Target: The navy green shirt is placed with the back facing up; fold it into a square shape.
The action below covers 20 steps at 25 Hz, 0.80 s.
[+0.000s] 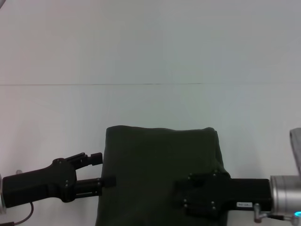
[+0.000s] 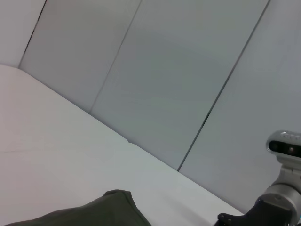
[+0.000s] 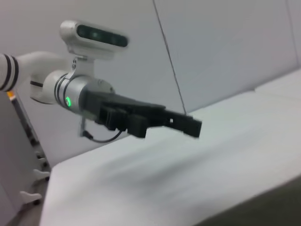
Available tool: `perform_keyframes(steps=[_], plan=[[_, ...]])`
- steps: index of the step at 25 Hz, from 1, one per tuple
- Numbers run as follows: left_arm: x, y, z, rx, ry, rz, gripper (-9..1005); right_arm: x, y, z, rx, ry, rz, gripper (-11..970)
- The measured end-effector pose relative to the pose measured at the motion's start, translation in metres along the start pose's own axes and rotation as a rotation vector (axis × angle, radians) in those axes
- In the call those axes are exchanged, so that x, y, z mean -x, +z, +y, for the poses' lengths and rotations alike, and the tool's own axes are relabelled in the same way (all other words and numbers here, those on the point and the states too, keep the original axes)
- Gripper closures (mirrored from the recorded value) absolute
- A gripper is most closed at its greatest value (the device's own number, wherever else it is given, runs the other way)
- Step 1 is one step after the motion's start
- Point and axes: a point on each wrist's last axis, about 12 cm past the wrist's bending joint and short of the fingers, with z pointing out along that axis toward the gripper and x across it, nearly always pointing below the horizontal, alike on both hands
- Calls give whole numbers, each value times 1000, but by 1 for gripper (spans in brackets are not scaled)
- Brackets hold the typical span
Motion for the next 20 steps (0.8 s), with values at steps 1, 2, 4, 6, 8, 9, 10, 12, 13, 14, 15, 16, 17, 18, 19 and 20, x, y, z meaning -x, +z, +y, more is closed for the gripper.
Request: perform_keyframes(steps=[1, 2, 4, 6, 8, 9, 10, 12, 13, 14, 15, 16, 17, 18, 19, 20], plan=[[0, 0, 0, 3, -1, -2, 62, 1, 5, -1, -5, -21, -7, 577], [0, -1, 1, 7, -2, -5, 62, 2, 10, -3, -14, -48, -9, 538], [1, -2, 1, 10, -4, -11, 62, 2, 21, -6, -28, -103, 0, 459], [1, -3, 1, 15, -6, -20, 62, 1, 29, -7, -32, -146, 15, 369], [0, -3, 1, 16, -8, -24, 62, -1, 37, -6, -35, -183, 30, 268], [0, -4, 1, 17, -10, -26, 62, -3, 40, -6, -38, -197, 36, 218], [0, -4, 1, 18, -11, -26, 62, -4, 42, -6, -42, -210, 40, 168], [-1, -5, 1, 20, -13, -27, 62, -9, 44, -5, -53, -237, 51, 144], [-2, -5, 0, 20, -14, -27, 62, -11, 45, -5, -60, -245, 57, 132], [-2, -5, 0, 21, -15, -27, 62, -13, 45, -5, -69, -249, 64, 120], [-2, -5, 0, 21, -15, -27, 62, -16, 44, -5, -81, -250, 72, 108], [-2, -5, 0, 22, -16, -27, 62, -18, 44, -6, -91, -249, 79, 95], [-3, -5, 0, 23, -17, -27, 62, -20, 44, -6, -100, -247, 84, 83], [-3, -5, 0, 23, -17, -27, 62, -21, 44, -6, -105, -246, 86, 71], [-3, -5, 0, 24, -17, -27, 62, -23, 43, -5, -110, -245, 86, 59], [-3, -5, 0, 24, -18, -27, 62, -25, 43, -5, -113, -242, 87, 47]])
